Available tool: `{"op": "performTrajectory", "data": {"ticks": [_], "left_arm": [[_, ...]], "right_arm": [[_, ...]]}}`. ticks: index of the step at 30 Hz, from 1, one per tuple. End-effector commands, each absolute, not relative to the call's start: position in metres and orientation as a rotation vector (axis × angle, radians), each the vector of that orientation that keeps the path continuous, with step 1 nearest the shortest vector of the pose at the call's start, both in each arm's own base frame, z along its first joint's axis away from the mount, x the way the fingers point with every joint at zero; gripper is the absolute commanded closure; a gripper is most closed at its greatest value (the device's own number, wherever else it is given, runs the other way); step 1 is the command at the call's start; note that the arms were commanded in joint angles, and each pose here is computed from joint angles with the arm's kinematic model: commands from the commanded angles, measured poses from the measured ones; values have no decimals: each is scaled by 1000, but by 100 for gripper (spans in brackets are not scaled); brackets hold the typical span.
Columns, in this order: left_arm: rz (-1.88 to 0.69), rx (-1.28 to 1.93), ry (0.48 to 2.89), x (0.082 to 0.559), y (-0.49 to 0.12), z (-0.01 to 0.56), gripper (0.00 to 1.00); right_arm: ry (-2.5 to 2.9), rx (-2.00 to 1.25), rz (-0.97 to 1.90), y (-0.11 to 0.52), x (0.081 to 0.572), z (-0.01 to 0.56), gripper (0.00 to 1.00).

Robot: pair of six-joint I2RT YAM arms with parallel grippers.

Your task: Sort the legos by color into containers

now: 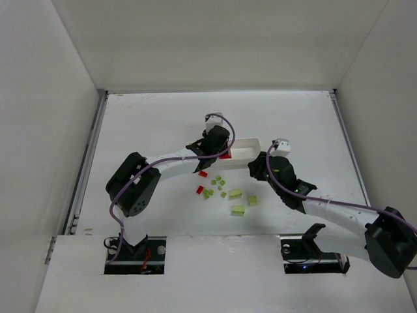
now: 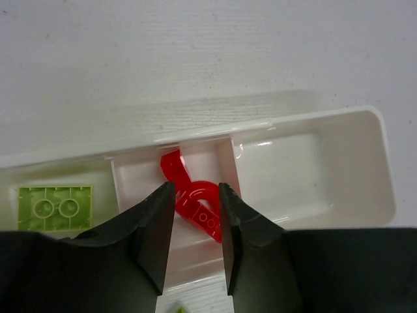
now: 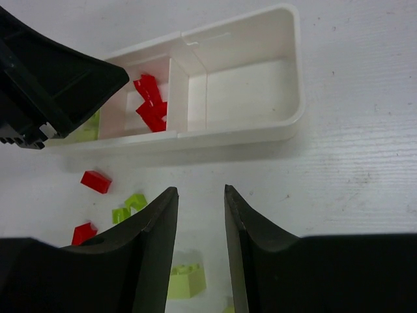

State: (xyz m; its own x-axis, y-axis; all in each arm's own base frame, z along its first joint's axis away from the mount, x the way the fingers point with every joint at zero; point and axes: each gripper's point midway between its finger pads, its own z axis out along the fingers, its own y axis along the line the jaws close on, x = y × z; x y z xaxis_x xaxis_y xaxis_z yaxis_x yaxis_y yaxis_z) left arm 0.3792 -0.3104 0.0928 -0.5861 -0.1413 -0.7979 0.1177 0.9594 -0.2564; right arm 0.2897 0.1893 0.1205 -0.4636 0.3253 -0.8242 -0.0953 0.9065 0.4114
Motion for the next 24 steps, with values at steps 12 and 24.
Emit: {"op": "performTrajectory", "data": {"ticks": [12, 24], "left_arm": [[-406, -9, 2071, 322, -287, 140, 76], [-297, -132, 2261, 208, -226, 73, 75]], "right_arm": [[1975, -7, 585, 236, 275, 134, 70], [2050, -89, 640, 264, 254, 126, 68]]}}
